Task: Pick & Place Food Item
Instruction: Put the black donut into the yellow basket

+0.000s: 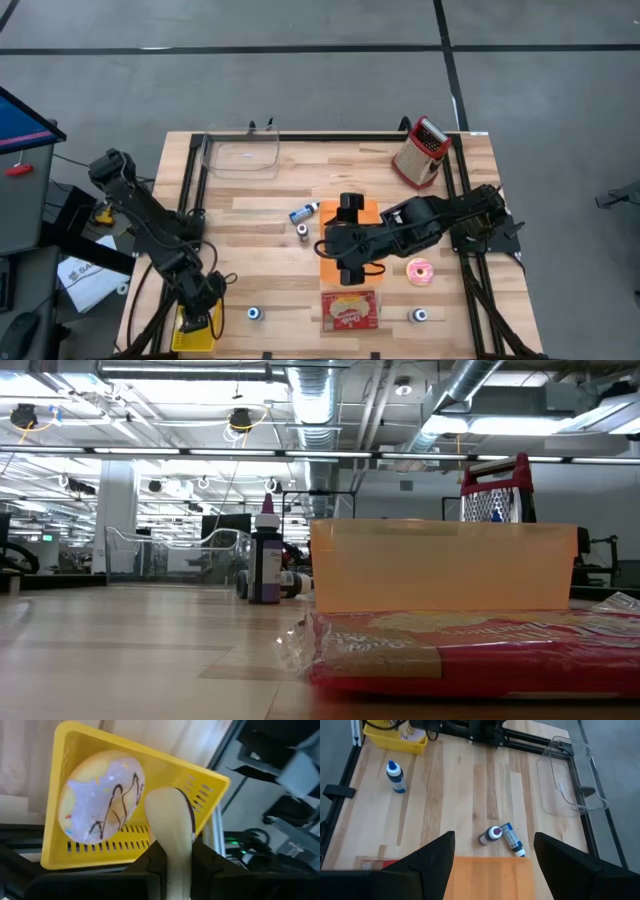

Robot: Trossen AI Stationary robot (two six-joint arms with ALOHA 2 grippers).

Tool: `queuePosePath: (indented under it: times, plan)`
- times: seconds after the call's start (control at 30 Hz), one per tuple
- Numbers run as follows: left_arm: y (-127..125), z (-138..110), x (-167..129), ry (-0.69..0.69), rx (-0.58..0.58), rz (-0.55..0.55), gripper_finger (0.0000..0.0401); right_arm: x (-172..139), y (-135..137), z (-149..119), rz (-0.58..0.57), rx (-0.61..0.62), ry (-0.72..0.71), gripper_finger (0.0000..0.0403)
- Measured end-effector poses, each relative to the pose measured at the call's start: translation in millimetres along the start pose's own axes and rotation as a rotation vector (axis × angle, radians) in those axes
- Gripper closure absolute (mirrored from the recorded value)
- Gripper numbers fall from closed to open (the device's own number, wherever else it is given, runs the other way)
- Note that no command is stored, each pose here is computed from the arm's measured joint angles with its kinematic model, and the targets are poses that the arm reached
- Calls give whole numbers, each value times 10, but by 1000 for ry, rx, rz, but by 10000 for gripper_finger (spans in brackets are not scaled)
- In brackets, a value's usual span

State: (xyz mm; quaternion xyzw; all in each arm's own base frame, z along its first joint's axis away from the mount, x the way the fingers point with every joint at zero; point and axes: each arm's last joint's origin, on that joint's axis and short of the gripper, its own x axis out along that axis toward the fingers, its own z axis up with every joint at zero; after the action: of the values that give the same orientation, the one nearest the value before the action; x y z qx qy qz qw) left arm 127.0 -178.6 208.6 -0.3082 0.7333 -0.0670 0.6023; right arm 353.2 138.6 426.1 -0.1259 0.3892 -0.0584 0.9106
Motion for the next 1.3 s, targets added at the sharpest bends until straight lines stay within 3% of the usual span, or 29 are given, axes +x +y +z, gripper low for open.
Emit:
queuePosePath:
  times: [0.2,0.6,0.8,1.0,1.3]
  plan:
    - [-35,23,106,9,18,11,350,-5,5,6,-17,3,-10,137]
    - [-49,-11,117,-6,44,10,225,-5,4,14,-22,20,-17,137]
    - [-54,-4,116,-30,67,8,195,-2,-2,14,-23,22,-17,137]
    - [-94,-36,123,23,91,-35,210,-2,-1,28,-22,28,-30,137]
    - [-117,-108,150,42,90,-40,293,-2,0,33,-21,31,-35,137]
